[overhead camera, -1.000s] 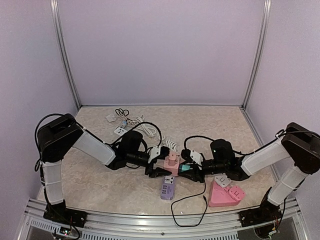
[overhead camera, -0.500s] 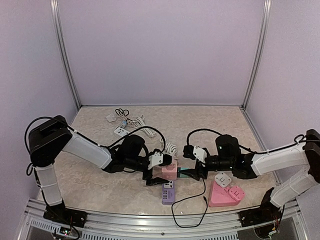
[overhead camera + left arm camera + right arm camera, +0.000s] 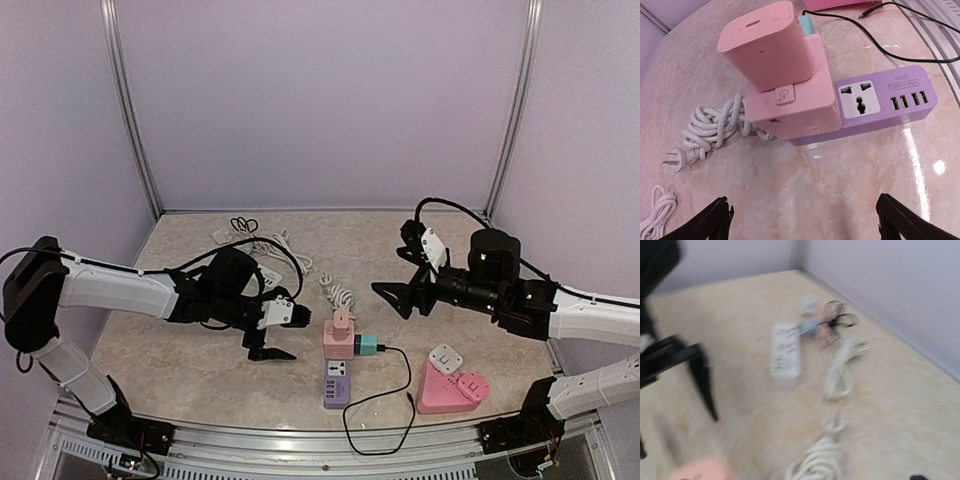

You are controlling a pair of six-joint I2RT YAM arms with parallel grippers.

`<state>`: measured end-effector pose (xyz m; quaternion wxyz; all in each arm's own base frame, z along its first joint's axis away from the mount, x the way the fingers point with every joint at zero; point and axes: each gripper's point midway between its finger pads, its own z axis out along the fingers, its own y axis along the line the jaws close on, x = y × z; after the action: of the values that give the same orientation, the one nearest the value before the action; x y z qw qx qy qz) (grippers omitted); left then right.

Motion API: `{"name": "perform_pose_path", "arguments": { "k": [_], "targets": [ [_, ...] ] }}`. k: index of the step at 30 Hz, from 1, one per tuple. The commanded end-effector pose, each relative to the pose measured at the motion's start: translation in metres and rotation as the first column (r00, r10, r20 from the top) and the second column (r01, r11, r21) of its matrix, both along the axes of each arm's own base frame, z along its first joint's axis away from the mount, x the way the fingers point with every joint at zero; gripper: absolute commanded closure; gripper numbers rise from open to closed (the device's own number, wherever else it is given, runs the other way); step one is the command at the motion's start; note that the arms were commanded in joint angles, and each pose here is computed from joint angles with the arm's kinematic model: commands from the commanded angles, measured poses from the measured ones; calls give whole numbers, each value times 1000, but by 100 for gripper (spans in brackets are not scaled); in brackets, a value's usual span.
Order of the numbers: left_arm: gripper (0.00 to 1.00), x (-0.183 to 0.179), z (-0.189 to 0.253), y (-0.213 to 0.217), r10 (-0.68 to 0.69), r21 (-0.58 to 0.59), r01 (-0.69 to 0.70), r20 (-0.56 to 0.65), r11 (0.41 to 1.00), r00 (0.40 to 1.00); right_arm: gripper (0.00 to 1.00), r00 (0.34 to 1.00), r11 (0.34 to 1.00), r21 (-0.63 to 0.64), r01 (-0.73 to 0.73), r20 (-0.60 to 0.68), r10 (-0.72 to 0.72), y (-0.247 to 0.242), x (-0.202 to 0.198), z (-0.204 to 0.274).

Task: Insert the plug
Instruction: Insert the plug into the socket, then pick up the plug from the center of the board.

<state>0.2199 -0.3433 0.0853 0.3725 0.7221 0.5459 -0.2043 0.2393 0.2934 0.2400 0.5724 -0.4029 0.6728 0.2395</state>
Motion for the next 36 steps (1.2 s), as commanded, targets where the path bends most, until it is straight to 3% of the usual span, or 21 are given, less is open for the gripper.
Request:
{"name": "perform_pose_path", "arguments": {
  "k": [1,5,10,15,17,20,24,29,32,36],
  "targets": [
    [1,13,29,43,44,132,-45,13,990,999,8,950,960,63,274,-172,-260,-25,28,22],
    [1,53,70,86,255,173,-269,101,947,962,10,884,910,87,406,-291,-366,-32,42,29],
    [3,85,99,157,540,269,-551,121,790,833,13,817,863,120,491,-408,-408,-27,54,31],
    [13,109,116,207,803,403,-744,40,532,595,13,760,842,82,533,-485,-433,-16,63,19],
    [20,125,106,213,863,446,-767,-26,462,505,13,740,837,57,543,-503,-446,-10,67,11],
    [22,160,105,216,923,394,-842,-53,370,381,13,721,841,23,540,-528,-448,2,71,3],
    [23,213,107,198,939,264,-901,-82,344,335,12,707,860,-25,510,-557,-435,19,69,-10],
    [23,281,96,180,957,193,-941,-145,276,251,12,685,867,-94,490,-573,-449,32,67,-34],
    [25,309,64,172,965,228,-944,-169,238,202,12,669,861,-119,495,-579,-465,34,68,-42],
    [34,325,25,169,971,275,-936,-156,220,182,11,662,850,-137,509,-569,-488,33,69,-47]
  ]
}}
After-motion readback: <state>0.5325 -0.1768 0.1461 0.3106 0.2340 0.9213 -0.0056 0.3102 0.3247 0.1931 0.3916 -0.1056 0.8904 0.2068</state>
